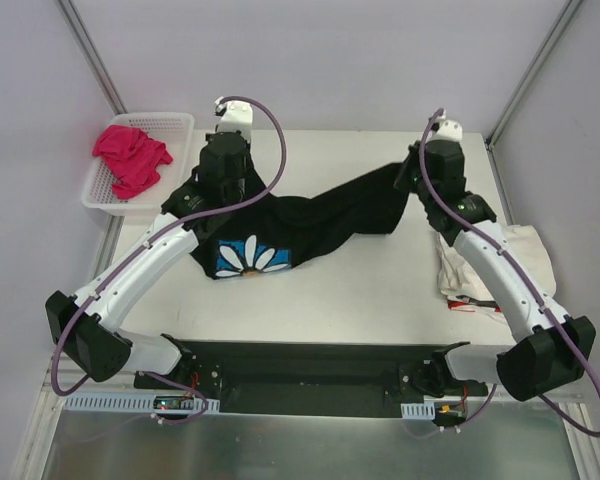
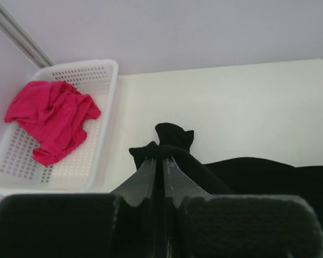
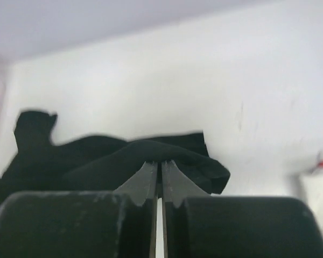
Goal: Fold and stack the t-shirts
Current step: Flatten out the tshirt
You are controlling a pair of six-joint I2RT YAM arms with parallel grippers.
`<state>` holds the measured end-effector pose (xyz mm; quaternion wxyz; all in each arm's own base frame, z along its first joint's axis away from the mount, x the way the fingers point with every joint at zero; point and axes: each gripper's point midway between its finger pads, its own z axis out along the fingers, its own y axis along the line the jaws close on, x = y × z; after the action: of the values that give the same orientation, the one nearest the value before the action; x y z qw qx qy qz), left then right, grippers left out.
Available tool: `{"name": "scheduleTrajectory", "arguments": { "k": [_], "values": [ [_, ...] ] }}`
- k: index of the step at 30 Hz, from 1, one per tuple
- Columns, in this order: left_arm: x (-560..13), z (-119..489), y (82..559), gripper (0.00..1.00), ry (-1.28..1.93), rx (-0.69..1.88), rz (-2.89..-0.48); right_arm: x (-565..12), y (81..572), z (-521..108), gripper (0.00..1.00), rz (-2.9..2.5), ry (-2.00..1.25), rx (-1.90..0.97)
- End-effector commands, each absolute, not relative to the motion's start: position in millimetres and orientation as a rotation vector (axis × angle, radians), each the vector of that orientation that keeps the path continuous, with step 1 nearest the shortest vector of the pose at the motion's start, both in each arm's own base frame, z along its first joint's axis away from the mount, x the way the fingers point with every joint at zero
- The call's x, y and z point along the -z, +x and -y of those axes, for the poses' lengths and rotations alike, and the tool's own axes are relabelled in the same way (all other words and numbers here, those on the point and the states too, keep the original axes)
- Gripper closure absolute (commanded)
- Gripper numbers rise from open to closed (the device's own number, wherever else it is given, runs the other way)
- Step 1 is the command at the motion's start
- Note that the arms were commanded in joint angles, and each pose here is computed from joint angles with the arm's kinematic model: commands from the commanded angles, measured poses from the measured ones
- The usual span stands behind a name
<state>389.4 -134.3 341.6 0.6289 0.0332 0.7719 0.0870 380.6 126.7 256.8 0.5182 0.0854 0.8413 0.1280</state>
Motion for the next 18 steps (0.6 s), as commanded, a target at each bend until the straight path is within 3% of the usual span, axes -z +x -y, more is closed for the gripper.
{"name": "scheduleTrajectory", "arguments": {
  "k": [1, 2, 9, 18],
  "values": [
    [-438, 114, 374, 1.0, 0.002, -0.156, -1.522, -375, 414, -98, 0.99, -1.687, 0.149, -0.128],
    [-447, 111, 371, 1.0, -0.006, -0.161, -1.497, -411, 414, -96, 0.99, -1.619, 0.142, -0.124],
    [-537, 91, 342, 1.0, 0.007, -0.163, -1.3, -499, 406, -77, 0.99, -1.451, 0.084, 0.001],
    [-618, 72, 290, 1.0, 0.034, -0.089, -1.102, -550, 366, -72, 0.99, -1.317, -0.028, 0.025]
  ]
}}
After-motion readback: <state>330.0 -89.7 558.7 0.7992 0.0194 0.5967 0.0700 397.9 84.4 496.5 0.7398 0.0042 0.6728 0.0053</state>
